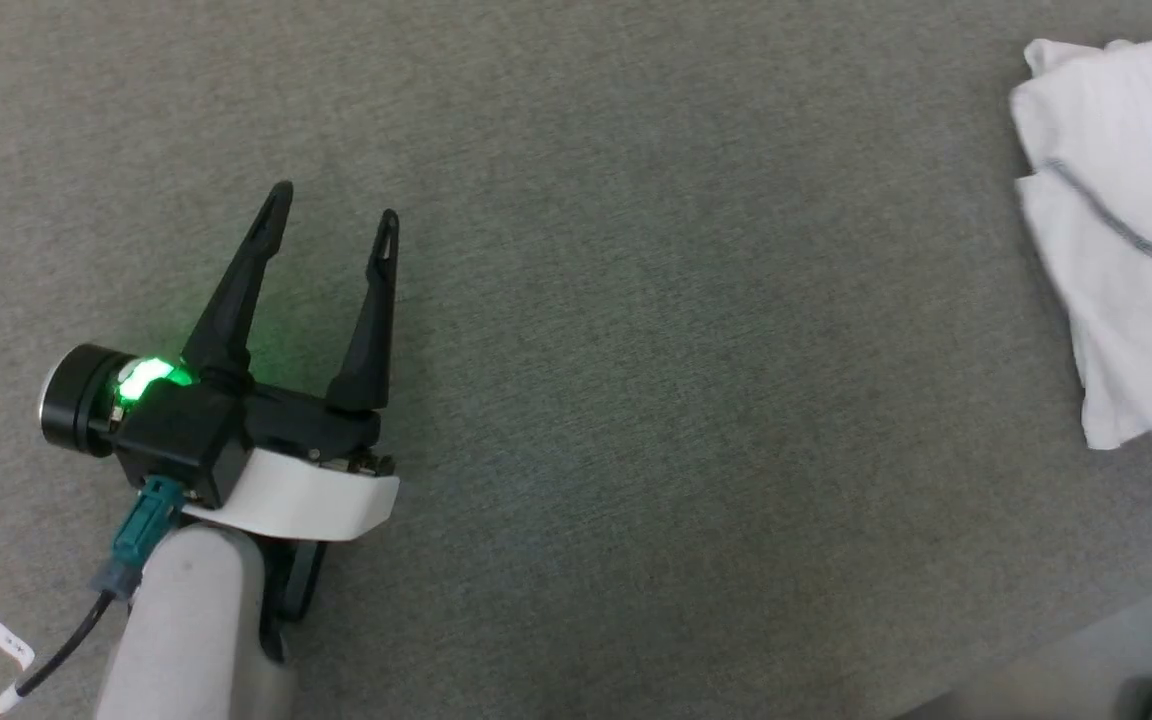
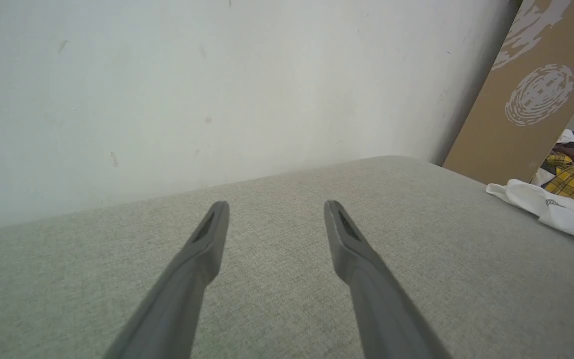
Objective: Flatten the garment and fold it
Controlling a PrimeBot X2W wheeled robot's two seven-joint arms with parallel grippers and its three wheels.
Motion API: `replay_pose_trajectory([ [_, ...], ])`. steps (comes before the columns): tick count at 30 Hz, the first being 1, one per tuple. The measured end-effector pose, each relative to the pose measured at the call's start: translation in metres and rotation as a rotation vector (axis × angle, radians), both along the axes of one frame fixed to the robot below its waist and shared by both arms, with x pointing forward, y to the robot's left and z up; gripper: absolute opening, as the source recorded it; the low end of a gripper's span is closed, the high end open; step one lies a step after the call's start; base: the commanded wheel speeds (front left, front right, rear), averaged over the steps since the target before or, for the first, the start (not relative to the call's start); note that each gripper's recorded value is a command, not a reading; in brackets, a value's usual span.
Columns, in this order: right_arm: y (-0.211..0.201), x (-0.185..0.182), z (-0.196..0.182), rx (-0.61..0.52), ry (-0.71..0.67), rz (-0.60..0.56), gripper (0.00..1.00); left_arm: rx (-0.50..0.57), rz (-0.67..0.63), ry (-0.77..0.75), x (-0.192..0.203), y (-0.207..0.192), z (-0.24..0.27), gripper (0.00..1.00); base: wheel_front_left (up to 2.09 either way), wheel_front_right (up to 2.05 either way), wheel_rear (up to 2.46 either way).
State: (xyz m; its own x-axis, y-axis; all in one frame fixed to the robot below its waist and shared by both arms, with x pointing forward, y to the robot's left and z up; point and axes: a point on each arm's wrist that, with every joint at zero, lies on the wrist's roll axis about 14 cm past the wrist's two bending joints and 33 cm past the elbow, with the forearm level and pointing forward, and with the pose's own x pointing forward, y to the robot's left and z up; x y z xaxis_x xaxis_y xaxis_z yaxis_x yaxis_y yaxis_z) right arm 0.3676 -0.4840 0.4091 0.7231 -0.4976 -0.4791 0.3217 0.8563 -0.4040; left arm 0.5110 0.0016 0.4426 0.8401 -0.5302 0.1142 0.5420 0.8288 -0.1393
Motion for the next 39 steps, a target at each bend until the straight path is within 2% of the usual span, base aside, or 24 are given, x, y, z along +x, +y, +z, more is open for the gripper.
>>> replay_pose_trajectory([
  [1,-0.009,-0.007,0.004,-0.042,-0.017,-0.008,1.0,0.003,0.012,0.002,0.0,0.004,-0.001,1.0,0.0,0.0,0.0],
  [5,-0.013,-0.009,0.02,-0.077,-0.059,0.006,1.0,-0.002,0.041,0.009,-0.005,0.011,0.003,1.0,0.0,0.0,0.0],
  [11,0.017,-0.009,0.037,-0.075,-0.147,0.119,1.0,-0.002,0.091,0.046,-0.025,0.023,0.009,1.0,0.0,0.0,0.0],
  [12,0.04,-0.014,0.03,-0.035,-0.17,0.162,1.0,-0.001,0.119,0.051,-0.033,0.031,0.014,1.0,0.0,0.0,0.0],
  [13,0.04,-0.014,0.03,-0.035,-0.17,0.162,1.0,-0.001,0.119,0.051,-0.033,0.031,0.014,1.0,0.0,0.0,0.0],
  [15,0.068,-0.016,0.026,0.016,-0.21,0.207,1.0,0.003,0.149,0.054,-0.041,0.04,0.02,1.0,0.0,0.0,0.0],
  [22,0.179,-0.003,0.026,0.214,-0.374,0.369,1.0,0.032,0.283,0.054,-0.07,0.087,0.034,1.0,0.0,0.0,0.0],
  [29,0.272,0.015,0.062,0.368,-0.515,0.52,1.0,0.086,0.437,0.054,-0.1,0.145,0.041,1.0,0.0,0.0,0.0],
  [34,0.313,0.007,0.093,0.418,-0.605,0.594,1.0,0.135,0.521,0.057,-0.126,0.183,0.043,1.0,0.0,0.0,0.0],
  [39,0.324,-0.013,0.108,0.429,-0.648,0.594,1.0,0.154,0.593,0.056,-0.153,0.215,0.047,1.0,0.0,0.0,0.0],
])
